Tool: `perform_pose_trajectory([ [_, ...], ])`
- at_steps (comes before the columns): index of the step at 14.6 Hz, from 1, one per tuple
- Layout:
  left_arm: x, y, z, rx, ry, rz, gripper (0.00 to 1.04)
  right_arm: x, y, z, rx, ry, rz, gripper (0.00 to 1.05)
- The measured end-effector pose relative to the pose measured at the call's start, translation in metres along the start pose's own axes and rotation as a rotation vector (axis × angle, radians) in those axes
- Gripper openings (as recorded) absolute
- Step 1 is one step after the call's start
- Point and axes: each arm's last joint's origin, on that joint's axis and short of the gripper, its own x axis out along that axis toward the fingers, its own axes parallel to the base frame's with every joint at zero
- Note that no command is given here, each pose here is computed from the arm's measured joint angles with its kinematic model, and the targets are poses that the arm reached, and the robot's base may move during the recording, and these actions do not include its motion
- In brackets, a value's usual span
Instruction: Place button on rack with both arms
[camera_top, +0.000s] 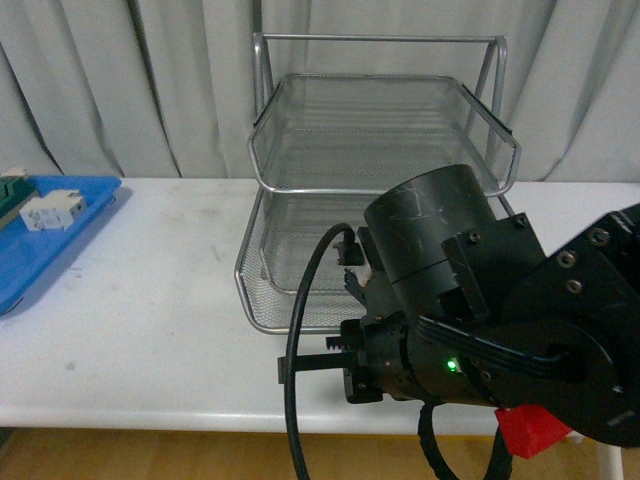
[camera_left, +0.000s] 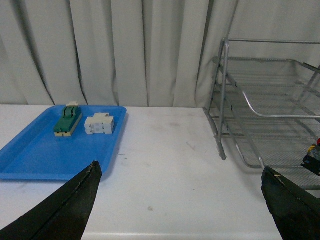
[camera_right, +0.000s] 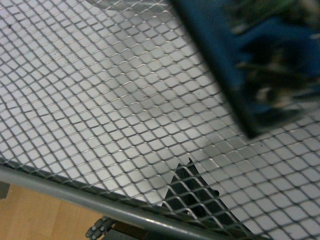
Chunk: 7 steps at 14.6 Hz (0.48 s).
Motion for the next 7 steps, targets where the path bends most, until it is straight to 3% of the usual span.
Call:
perform_pose_trajectory([
  [2,0.000,0.000,0.000,0.000,0.000,0.000,0.98,0.014,0.005,0.015,-0.028,-0.035,-0.014,0.02],
  [4,0.000,0.000,0.000,0.000,0.000,0.002,0.98,0.022,-0.012,0.074,-0.018,-0.239,-0.101,0.02],
  [7,0.000,0.000,0.000,0.000,0.000,-0.001,0.98,0.022,-0.019,0.081,-0.047,-0.225,-0.128,0.02],
])
